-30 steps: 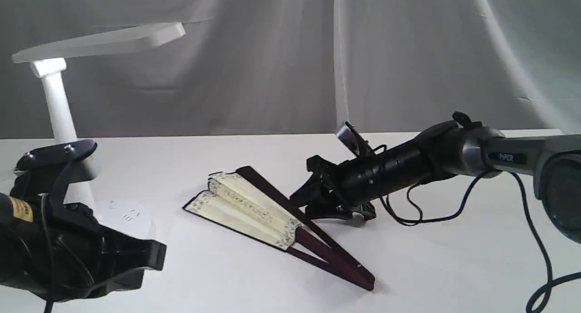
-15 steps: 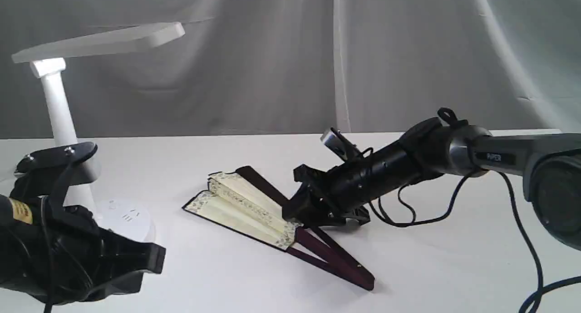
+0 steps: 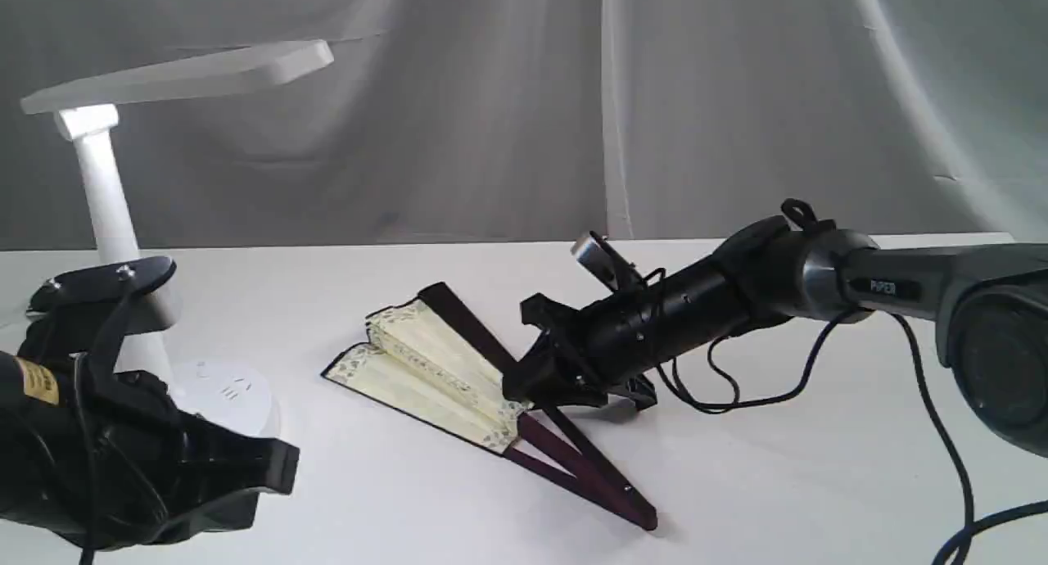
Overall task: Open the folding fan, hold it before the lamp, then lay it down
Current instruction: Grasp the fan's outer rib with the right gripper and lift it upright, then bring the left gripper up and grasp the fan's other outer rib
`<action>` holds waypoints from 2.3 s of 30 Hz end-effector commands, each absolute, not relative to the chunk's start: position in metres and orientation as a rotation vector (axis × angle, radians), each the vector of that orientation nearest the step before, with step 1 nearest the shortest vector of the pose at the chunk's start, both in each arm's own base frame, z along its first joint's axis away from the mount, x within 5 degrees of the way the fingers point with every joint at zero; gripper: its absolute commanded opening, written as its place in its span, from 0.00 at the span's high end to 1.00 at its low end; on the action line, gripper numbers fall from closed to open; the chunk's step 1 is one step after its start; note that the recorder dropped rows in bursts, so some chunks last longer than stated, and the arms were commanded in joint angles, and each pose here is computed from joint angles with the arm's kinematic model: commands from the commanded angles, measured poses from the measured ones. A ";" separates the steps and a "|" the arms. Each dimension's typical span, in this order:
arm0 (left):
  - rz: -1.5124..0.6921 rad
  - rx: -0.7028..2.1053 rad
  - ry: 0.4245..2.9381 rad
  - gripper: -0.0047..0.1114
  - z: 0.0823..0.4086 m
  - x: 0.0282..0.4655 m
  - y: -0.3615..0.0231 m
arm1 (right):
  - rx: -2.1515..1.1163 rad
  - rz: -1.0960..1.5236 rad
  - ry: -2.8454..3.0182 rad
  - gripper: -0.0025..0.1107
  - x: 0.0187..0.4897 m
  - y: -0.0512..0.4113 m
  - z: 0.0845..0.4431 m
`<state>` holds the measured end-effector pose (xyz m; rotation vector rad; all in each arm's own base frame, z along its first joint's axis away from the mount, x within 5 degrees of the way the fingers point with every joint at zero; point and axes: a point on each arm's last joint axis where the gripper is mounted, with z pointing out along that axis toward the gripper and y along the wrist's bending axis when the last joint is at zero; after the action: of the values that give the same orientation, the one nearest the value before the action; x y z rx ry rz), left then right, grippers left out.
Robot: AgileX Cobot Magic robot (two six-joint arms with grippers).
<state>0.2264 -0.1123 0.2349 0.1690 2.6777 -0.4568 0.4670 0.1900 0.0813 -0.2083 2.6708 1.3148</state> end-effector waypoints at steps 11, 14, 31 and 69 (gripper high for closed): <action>-0.471 0.170 2.674 0.96 0.236 0.227 -0.115 | -0.406 1.417 2.687 0.98 0.456 0.183 0.068; -0.471 0.170 2.674 0.96 0.236 0.227 -0.115 | -0.448 1.540 2.638 0.98 0.454 0.177 0.076; -0.627 0.158 2.484 0.96 0.260 0.226 -0.121 | -0.495 1.477 2.487 0.98 0.452 0.154 0.168; -0.212 0.477 2.029 0.92 0.240 0.215 -0.099 | -0.467 1.644 2.305 0.98 0.332 0.140 0.212</action>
<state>0.2111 -0.0974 0.2318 0.5104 2.1055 -0.2293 0.3329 0.1396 0.2046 -0.4527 2.3540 1.6310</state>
